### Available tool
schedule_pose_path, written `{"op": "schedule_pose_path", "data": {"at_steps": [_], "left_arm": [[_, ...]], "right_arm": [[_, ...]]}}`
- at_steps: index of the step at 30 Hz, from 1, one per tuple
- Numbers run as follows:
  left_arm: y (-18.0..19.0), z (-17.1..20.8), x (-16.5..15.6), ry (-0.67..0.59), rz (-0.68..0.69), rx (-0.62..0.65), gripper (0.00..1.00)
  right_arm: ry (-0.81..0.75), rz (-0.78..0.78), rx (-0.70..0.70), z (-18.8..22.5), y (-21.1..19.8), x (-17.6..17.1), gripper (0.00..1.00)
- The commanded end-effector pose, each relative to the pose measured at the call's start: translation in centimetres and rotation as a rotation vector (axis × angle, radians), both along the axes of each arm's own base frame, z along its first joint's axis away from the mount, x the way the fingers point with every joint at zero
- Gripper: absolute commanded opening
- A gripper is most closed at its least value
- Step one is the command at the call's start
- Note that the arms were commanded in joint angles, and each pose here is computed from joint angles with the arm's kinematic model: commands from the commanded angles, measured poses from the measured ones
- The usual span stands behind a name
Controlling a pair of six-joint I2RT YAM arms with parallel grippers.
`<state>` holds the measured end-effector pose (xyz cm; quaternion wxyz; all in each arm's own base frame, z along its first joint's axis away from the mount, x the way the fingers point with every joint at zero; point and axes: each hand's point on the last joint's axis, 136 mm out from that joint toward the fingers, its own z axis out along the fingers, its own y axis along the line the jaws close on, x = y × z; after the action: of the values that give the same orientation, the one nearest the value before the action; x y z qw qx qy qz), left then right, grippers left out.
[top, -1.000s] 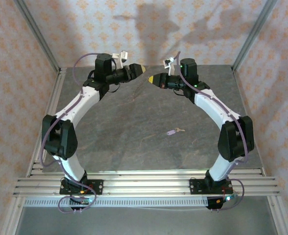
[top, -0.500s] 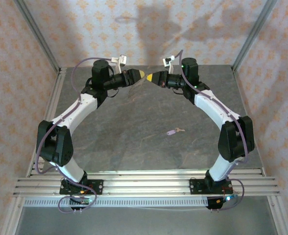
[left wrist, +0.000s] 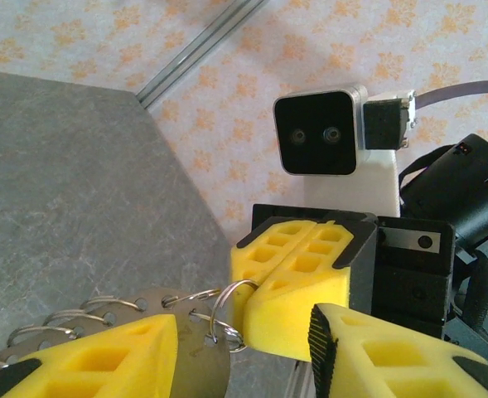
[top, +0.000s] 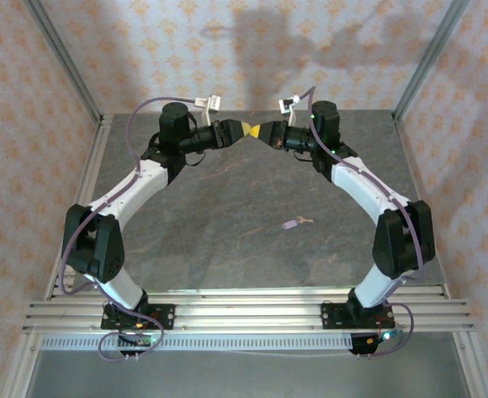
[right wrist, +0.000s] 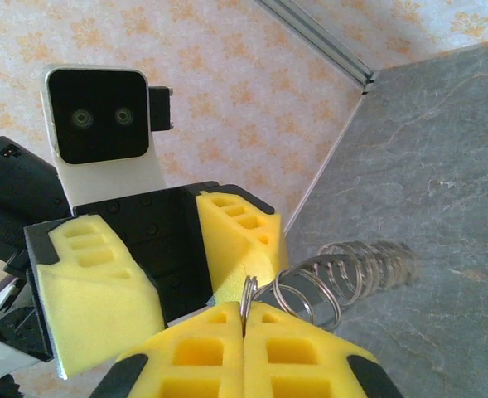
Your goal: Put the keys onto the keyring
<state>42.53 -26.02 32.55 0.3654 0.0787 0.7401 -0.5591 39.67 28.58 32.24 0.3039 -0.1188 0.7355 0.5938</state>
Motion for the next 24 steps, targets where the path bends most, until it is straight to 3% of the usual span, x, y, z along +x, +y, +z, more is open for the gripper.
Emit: {"op": "schedule_pose_path", "data": {"at_steps": [1, 5, 16, 20, 24], "left_arm": [[-0.9, 2.4, -1.2, -0.083, -0.055, -0.021, 0.46], [-1.5, 3.0, -1.7, -0.101, -0.081, -0.031, 0.42], [-2.6, 3.5, -3.9, -0.123, -0.165, -0.029, 0.16], [-2.6, 3.0, -4.2, -0.117, -0.156, 0.013, 0.15], [-0.8, 1.6, -2.8, -0.088, -0.012, 0.089, 0.28]], "right_arm": [[-0.101, 0.025, 0.047, 3.2, -0.2, -1.3, 0.00], [-0.102, 0.030, 0.055, 3.3, -0.1, -1.4, 0.00], [-0.093, 0.009, 0.050, 2.6, -0.1, -0.8, 0.00], [-0.078, 0.006, 0.037, 1.7, -0.1, -0.6, 0.00], [-0.054, -0.016, -0.024, -0.2, -0.4, -0.4, 0.00]]}}
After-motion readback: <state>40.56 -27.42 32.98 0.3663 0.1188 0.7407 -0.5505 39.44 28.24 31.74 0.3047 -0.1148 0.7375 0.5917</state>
